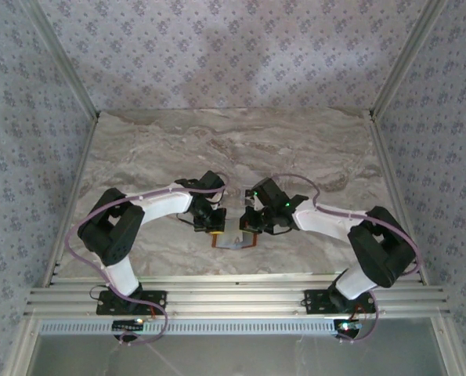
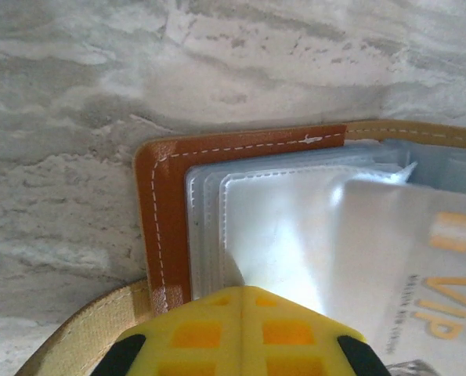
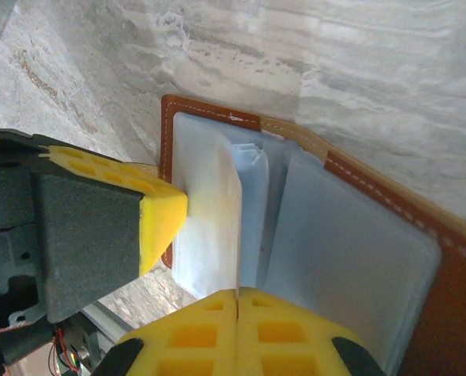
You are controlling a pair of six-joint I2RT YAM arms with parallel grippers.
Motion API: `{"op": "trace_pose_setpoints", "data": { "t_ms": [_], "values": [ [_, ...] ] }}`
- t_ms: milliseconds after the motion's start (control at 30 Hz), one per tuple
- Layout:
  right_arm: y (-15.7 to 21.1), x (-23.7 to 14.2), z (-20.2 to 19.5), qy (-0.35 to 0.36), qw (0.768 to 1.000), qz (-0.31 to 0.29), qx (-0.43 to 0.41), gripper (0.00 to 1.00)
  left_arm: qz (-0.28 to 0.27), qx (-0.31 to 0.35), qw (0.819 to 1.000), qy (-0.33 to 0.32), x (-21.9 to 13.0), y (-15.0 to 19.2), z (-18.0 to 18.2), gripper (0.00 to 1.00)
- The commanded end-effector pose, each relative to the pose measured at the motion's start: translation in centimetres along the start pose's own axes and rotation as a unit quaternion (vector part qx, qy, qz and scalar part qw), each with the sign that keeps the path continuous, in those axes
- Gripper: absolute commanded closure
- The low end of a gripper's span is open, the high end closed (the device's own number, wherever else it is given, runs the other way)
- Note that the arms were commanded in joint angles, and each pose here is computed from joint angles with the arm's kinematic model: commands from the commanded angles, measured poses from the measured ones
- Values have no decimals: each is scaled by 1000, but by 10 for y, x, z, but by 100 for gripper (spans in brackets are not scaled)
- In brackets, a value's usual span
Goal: Take the credit cards out of the card holder
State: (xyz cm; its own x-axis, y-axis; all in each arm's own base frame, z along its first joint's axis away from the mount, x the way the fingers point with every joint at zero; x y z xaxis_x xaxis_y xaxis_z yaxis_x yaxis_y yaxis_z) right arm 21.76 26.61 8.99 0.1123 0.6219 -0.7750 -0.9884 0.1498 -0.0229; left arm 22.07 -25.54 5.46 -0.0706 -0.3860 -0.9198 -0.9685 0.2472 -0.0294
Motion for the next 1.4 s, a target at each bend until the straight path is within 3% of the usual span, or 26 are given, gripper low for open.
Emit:
{"op": "trace_pose_setpoints", "data": {
  "t_ms": [0, 433, 800, 1000, 1200, 1367],
  "values": [
    [0, -13, -11, 34, 999, -3, -16, 100, 22, 1, 999, -31, 6, 10, 11, 95],
    [-14, -50, -10, 47, 998, -27, -45, 100, 11, 9, 1000, -17, -5, 9, 0, 93],
    [-47, -88, 8, 49, 975, -54, -212, 100, -4, 15, 1000, 0, -16, 4, -11, 87],
    [-69, -108, 14, 104, 917, -54, -381, 100, -19, 18, 1000, -6, -27, 2, -12, 84],
    [-92, -115, 20, 156, 820, -41, -549, 100, -35, 21, 999, -14, -38, 2, -12, 84],
    [-104, -107, 17, 181, 746, 27, -640, 100, -42, 18, 999, -26, -43, 5, -6, 83]
  ]
}}
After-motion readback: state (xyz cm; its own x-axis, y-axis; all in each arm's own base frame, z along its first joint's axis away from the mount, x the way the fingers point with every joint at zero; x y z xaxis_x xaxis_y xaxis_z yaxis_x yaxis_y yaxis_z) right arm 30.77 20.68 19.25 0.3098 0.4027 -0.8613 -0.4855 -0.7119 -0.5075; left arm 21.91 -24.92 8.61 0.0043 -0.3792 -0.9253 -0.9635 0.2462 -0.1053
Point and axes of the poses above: each hand's point on the last joint's axis, 136 mm out from that joint toward the fingers, its own x axis out along the fingers, its own z axis along the line the jaws close on, y = z × x, the point moved 3 cm from there along -x, back along the fingers, and after that the axes turned 9 degrees about x, right-handed, at the moved point
